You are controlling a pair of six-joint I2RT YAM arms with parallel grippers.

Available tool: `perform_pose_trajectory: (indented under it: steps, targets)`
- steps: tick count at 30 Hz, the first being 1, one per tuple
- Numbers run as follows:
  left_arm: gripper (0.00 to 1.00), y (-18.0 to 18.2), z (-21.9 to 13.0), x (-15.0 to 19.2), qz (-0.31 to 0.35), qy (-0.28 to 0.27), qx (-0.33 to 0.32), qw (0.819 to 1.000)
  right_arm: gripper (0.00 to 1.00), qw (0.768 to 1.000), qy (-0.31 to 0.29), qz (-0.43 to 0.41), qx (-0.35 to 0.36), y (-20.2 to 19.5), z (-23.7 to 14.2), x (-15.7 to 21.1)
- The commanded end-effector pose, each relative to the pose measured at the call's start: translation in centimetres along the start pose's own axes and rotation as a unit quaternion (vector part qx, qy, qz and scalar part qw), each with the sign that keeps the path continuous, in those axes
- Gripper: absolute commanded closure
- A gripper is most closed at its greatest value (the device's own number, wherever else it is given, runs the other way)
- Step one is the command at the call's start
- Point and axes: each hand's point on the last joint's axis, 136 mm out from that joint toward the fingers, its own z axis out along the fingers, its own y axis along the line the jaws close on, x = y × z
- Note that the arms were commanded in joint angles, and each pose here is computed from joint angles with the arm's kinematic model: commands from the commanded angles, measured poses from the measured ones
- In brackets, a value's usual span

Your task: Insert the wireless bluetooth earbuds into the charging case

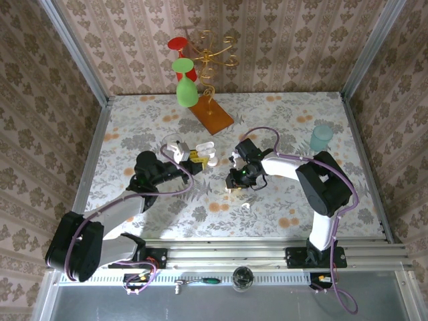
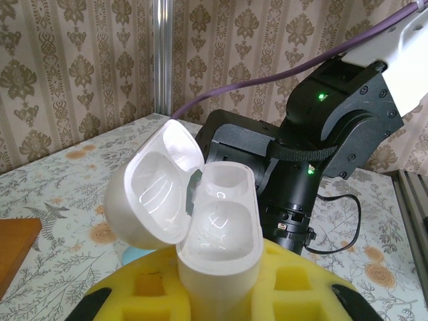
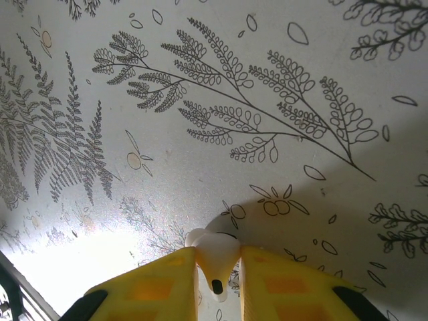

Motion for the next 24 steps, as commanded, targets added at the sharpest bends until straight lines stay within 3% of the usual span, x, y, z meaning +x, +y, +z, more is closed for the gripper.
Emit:
perform_pose_trajectory:
  steps: [1, 9, 16, 24]
  targets:
    - [1.00, -0.2, 0.0, -0.1, 0.009, -0.004, 0.005, 1.000, 0.78, 0.999, -0.020, 0.002, 0.026, -0.8, -1.2, -0.4]
    - [1.00, 0.0, 0.0, 0.3, 0.008, 0.000, 0.003, 1.000, 0.77, 0.996, -0.053, 0.039, 0.061, -3.1, -2.7, -0.2]
    - [1.00, 0.0, 0.3, 0.2, 0.007, 0.000, 0.008, 1.000, 0.63, 0.996, -0.052, 0.041, 0.059, -3.2, -2.6, -0.4]
    - [1.00, -0.2, 0.3, 0.1, 0.007, 0.000, 0.010, 1.000, 0.63, 0.997, -0.039, 0.041, 0.053, -3.0, -1.9, -0.9]
